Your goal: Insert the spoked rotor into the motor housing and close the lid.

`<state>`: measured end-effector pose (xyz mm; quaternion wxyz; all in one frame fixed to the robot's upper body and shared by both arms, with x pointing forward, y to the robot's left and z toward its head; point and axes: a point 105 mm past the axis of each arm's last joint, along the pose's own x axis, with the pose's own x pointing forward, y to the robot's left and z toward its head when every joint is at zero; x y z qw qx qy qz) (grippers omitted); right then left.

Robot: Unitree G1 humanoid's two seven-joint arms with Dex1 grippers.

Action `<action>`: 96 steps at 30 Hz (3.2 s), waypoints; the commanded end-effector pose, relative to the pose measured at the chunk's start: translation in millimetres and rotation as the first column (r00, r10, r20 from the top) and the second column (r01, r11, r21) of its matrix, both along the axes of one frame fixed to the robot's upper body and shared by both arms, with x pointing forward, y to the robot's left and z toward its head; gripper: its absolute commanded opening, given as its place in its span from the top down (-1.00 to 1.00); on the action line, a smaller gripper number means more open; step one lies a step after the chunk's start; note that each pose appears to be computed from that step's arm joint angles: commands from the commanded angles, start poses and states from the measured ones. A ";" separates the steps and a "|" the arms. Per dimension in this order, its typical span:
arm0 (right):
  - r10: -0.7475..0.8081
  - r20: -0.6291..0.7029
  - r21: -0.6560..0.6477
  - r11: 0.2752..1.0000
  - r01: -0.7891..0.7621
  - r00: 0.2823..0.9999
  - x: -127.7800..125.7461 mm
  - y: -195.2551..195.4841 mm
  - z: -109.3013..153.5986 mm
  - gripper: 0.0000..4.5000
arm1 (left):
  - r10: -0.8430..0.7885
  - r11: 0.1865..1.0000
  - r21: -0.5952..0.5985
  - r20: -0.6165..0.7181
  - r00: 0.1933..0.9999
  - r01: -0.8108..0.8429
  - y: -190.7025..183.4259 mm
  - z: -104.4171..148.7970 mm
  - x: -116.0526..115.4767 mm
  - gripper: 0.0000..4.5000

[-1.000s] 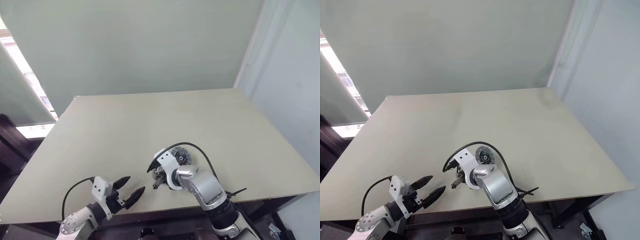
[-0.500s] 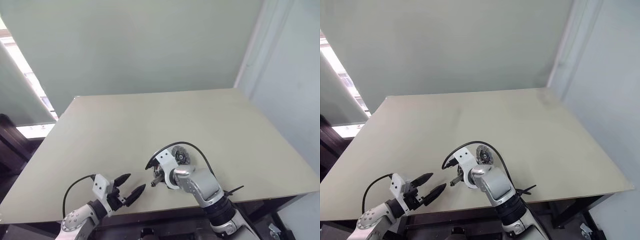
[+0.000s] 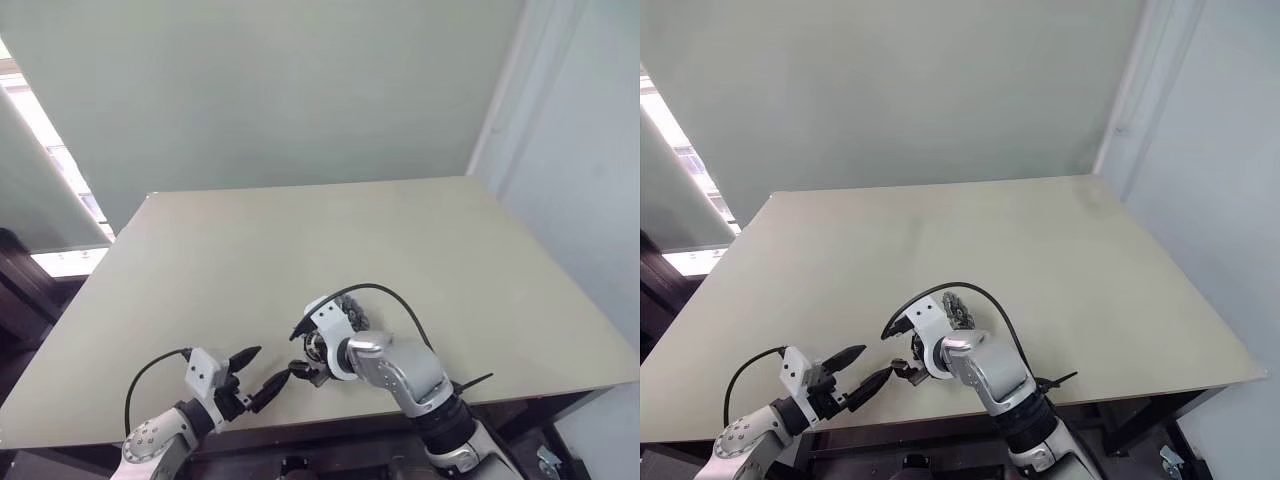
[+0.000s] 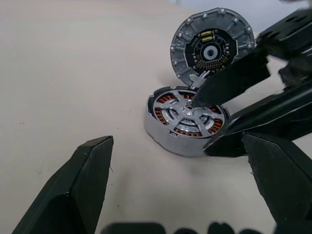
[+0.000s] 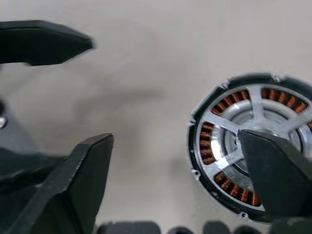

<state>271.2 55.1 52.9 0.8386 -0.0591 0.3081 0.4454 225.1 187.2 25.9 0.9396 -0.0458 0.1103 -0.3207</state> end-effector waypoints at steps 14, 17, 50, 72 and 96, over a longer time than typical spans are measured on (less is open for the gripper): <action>0.630 0.374 -0.464 0.763 -0.451 0.681 -1.0 -42.5 1.6 -0.99 | -0.022 1.000 0.007 0.055 0.998 0.022 -6.5 9.8 9.5 -1.00; 0.643 0.375 -0.453 0.755 -0.474 0.668 -3.4 -37.4 -2.2 -0.99 | -0.024 1.000 0.008 0.055 0.998 0.023 -6.5 9.6 9.0 -1.00; 0.496 0.223 -0.292 0.855 -0.428 0.839 -12.1 -22.8 -13.4 0.96 | -0.021 1.000 0.013 0.052 0.998 0.021 -5.6 7.6 8.5 -1.00; 0.483 0.253 -0.221 0.872 -0.436 0.838 -15.2 -6.8 8.2 -0.08 | -0.020 1.000 0.010 0.055 0.998 0.020 -6.1 6.2 9.3 -1.00; 0.088 0.596 -0.225 0.972 0.061 0.798 81.6 -115.0 115.1 -0.98 | 0.000 1.000 0.007 0.060 0.998 0.000 -1.6 9.9 7.9 -1.00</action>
